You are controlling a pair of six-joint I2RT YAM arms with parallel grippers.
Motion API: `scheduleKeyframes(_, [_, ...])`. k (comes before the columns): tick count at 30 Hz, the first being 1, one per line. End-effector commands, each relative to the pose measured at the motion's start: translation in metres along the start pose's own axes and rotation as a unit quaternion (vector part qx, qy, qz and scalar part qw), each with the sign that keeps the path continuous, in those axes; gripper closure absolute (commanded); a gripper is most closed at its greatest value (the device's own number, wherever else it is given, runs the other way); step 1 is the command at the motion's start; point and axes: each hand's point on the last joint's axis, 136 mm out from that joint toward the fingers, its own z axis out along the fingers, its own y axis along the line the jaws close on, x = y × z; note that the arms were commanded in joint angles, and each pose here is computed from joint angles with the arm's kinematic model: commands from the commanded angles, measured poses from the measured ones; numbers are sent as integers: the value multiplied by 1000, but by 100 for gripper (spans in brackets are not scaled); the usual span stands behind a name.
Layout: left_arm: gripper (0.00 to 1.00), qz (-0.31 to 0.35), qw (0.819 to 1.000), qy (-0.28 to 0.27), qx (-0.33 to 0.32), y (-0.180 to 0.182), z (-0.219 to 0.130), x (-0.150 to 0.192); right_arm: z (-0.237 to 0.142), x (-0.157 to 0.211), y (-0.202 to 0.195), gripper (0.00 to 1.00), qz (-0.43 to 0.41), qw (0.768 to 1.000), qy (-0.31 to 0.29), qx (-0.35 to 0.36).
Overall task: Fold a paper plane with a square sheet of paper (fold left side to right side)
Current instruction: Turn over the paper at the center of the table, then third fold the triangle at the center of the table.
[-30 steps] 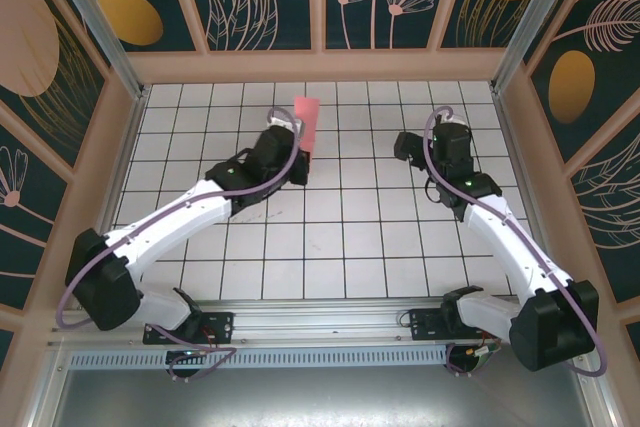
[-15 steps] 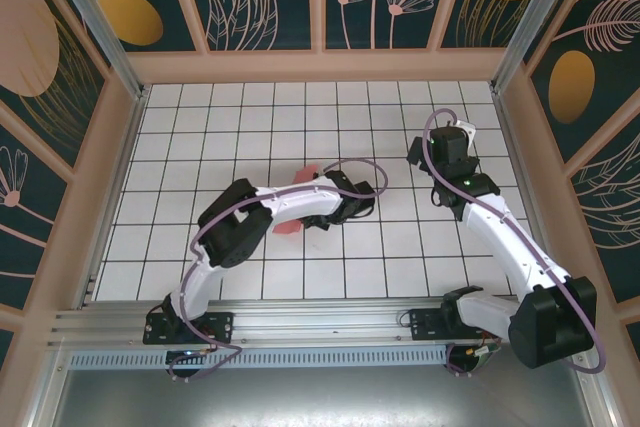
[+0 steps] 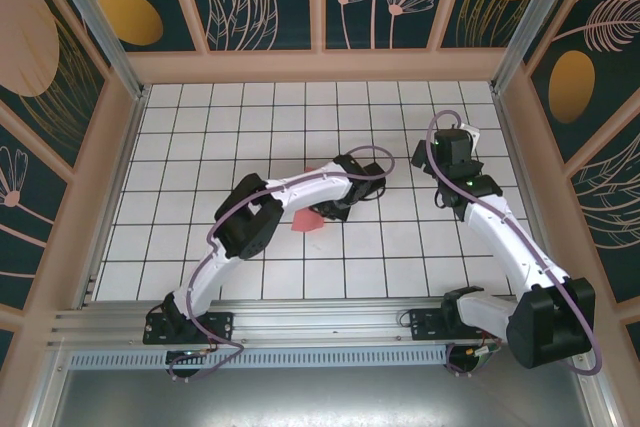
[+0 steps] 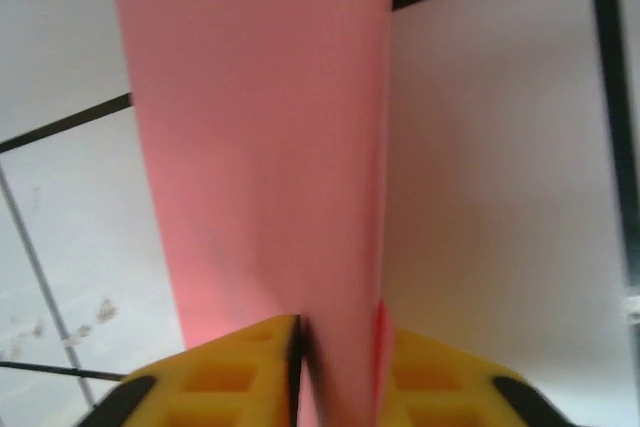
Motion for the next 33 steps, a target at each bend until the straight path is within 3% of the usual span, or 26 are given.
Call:
scheduleKeyframes(1, [68,4,998,5,69,-19,-7,-16,3,14,-4,1,-8,1000,22,-2])
scheduleKeyframes(6, [52,-8,985,-10,172,-37,-28,-38,8,23,4,1,-11,999,46,-20])
scheduleKeyframes(9, [44,-18,968,-20,248,-49,-43,-49,9,28,14,1,-13,997,62,-43])
scheduleKeyframes(15, [38,-40,940,-74,330,-38,-76,-71,11,41,49,6,-13,986,102,-134])
scheduleKeyframes(17, [38,-56,929,-98,354,-23,-88,-76,10,48,71,14,-8,974,123,-189])
scheduleKeyframes(19, [37,-80,912,-127,381,-1,-99,-80,10,58,93,34,4,959,150,-240])
scheduleKeyframes(21, [37,-100,895,-151,408,21,-103,-79,11,67,113,47,20,944,174,-281])
scheduleKeyframes(25, [35,-155,861,-203,439,73,-100,-70,13,91,162,66,21,914,218,-342])
scheduleKeyframes(28, [33,-196,835,-237,456,103,-91,-62,22,112,194,76,1,904,245,-350])
scheduleKeyframes(33, [30,-243,798,-242,495,123,-67,-44,40,136,231,80,-21,897,265,-354])
